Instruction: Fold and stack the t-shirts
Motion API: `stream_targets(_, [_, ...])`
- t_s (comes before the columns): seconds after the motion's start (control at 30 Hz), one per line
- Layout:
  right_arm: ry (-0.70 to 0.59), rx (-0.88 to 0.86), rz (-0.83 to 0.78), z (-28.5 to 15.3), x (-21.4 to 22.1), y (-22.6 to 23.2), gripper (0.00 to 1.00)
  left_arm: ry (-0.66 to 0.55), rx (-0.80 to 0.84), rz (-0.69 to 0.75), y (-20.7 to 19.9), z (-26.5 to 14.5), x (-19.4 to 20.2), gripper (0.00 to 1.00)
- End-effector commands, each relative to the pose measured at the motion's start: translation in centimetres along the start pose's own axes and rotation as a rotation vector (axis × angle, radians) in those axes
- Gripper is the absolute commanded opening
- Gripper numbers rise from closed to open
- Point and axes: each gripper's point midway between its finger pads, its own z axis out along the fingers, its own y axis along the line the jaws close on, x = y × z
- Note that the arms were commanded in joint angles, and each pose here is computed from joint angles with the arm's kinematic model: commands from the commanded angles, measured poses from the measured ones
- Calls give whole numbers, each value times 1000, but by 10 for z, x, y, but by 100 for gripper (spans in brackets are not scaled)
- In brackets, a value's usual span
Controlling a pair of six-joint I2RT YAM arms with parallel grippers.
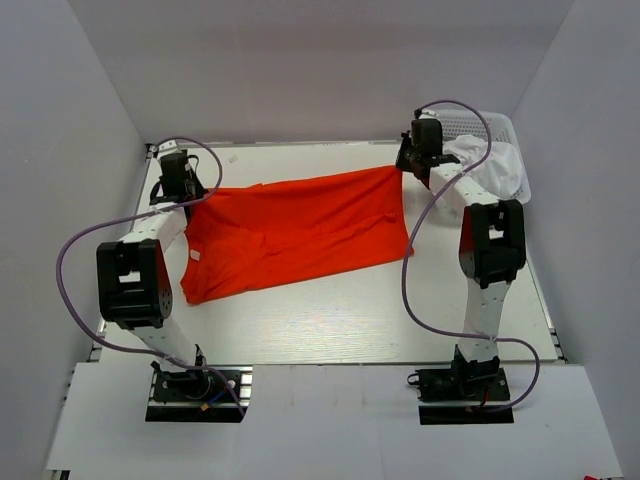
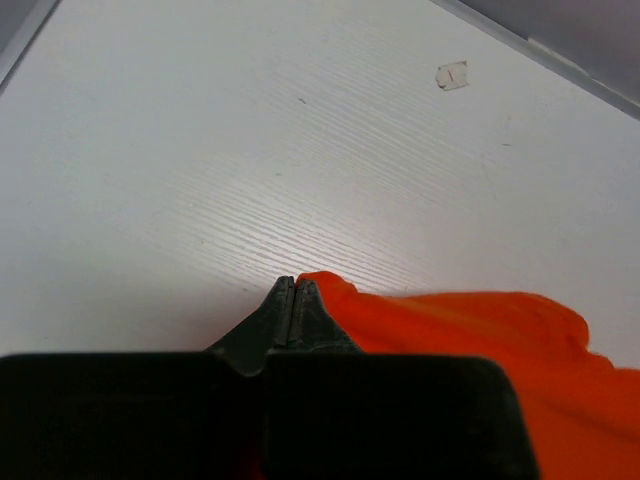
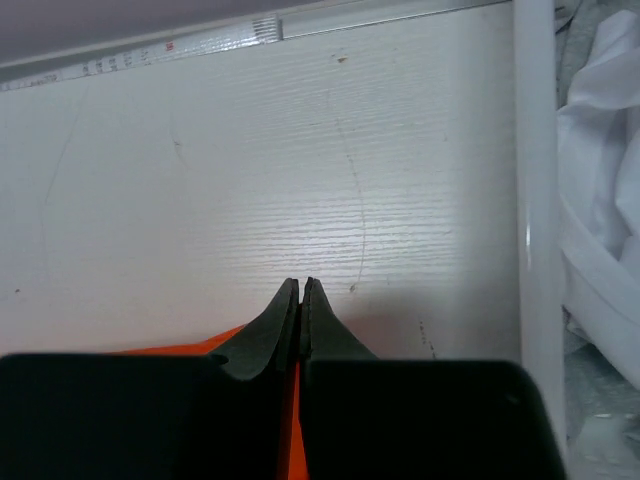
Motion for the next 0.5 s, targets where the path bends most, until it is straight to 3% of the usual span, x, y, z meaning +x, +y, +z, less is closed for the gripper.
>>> stream_targets(0.0, [-76, 40, 10, -8, -25, -18, 0, -128, -55, -38, 9, -18, -38, 0])
stream_targets(0.23, [-87, -98, -22, -17, -25, 1, 0, -129, 37, -20, -4, -24, -34, 0])
stream_targets(0.47, [-52, -94, -32, -29, 4, -7, 0, -96, 14, -18, 12, -41, 6, 0])
